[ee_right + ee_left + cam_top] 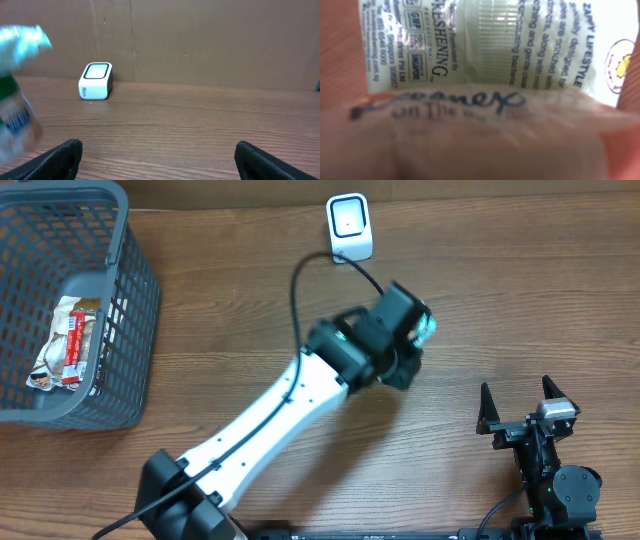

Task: Scan the item barcode
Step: 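Lift the held packs out of the basket toward the table center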

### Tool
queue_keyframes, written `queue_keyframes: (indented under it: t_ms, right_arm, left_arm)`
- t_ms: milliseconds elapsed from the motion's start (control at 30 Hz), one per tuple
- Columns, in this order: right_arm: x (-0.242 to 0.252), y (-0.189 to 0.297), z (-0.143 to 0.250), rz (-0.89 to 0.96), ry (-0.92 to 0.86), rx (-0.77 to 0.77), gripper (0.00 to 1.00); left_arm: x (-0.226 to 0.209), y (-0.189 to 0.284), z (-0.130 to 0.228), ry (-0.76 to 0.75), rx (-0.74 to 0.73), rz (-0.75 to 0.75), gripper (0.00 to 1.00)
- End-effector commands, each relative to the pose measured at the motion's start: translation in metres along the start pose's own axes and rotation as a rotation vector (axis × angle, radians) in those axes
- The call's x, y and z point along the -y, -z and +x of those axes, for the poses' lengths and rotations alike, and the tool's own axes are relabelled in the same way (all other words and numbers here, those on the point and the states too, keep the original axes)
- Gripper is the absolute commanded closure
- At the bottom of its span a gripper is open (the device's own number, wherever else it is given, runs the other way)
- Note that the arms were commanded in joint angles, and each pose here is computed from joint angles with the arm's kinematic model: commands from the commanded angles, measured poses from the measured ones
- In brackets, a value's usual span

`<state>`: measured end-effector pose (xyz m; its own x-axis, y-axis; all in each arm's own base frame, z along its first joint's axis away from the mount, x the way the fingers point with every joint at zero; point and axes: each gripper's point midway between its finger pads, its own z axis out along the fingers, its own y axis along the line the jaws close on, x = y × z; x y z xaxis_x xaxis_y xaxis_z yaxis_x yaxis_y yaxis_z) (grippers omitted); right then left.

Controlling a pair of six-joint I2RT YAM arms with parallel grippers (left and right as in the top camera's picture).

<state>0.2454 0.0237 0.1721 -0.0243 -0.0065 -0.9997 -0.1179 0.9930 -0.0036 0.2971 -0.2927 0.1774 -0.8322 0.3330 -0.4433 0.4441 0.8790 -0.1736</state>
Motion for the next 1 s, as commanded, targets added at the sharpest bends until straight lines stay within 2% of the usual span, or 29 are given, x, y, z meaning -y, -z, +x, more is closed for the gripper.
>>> queue_keyframes:
  t_ms: [0,167,400,500,800,967]
  right_arm:
    - [0.002,0.000,0.002,0.009,0.001,0.004,0.00]
    - [0.002,0.000,0.002,0.009,0.001,0.004,0.00]
    - [0.002,0.000,0.002,0.009,0.001,0.004,0.00]
    - [0.002,0.000,0.002,0.009,0.001,0.004,0.00]
    - [0.002,0.000,0.002,0.009,0.001,0.004,0.00]
    - [0.002,0.000,0.002,0.009,0.001,0.004,0.00]
  left_arm:
    - [0.008,-0.013,0.009,0.086,0.039,-0.033,0.70]
    - [0.024,-0.037,0.029,0.146,0.039,-0.002,0.71]
    - [0.026,-0.065,0.059,0.237,0.004,-0.028,0.87]
    - [0.022,-0.075,0.064,0.244,-0.016,-0.056,0.87]
    - [0.017,-0.111,0.079,0.256,-0.073,-0.097,0.85]
    - [0.016,-0.120,0.086,0.254,-0.104,-0.104,0.66]
